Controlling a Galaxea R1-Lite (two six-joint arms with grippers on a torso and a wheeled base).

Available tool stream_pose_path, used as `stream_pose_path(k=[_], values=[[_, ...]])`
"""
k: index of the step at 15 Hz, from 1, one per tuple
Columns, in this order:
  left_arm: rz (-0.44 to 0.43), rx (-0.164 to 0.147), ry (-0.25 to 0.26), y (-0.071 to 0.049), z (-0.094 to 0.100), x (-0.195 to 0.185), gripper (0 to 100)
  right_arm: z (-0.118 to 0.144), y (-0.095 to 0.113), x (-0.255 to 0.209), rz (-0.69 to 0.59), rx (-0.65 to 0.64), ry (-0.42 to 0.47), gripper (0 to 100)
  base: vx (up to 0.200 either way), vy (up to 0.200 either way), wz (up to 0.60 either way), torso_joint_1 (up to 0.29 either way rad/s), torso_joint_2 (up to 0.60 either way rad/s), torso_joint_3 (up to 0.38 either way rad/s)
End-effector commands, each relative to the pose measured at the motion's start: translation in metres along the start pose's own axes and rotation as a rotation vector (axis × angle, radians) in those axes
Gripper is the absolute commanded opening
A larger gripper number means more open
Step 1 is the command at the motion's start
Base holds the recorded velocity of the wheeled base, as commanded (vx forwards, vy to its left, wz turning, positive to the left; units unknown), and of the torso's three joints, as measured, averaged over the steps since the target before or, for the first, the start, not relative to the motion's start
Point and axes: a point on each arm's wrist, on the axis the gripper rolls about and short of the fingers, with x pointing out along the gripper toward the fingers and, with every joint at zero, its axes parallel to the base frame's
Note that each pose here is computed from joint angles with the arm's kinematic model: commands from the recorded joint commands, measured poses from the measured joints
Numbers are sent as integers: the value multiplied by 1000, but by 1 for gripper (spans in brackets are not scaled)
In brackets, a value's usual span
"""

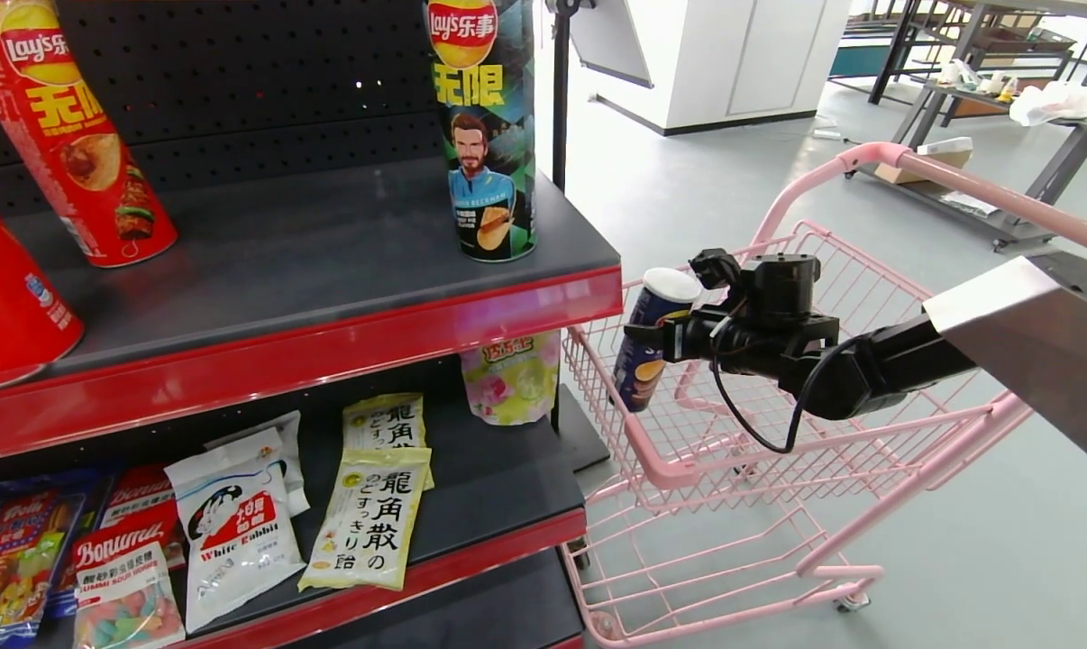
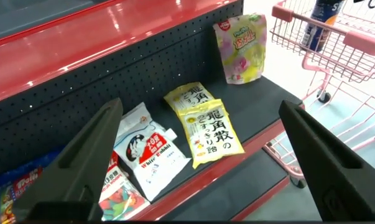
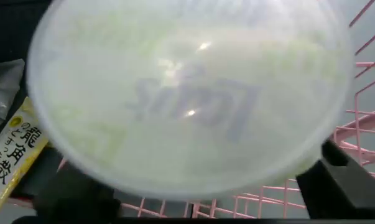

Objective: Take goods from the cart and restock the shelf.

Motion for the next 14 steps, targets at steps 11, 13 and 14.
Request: stream_pose_path(k=[11, 13, 14], values=[[-17, 60, 123, -2, 30, 29, 100, 94, -3, -160, -176, -159, -193, 0, 0, 0, 0, 0, 0, 0], [-29, 71, 147, -4, 18, 29, 100, 89, 7, -202, -202, -162, -179, 0, 0, 0, 0, 0, 0, 0], [-27, 68, 143, -4, 17, 27, 100, 86, 11, -212, -202, -161, -181, 0, 0, 0, 0, 0, 0, 0]])
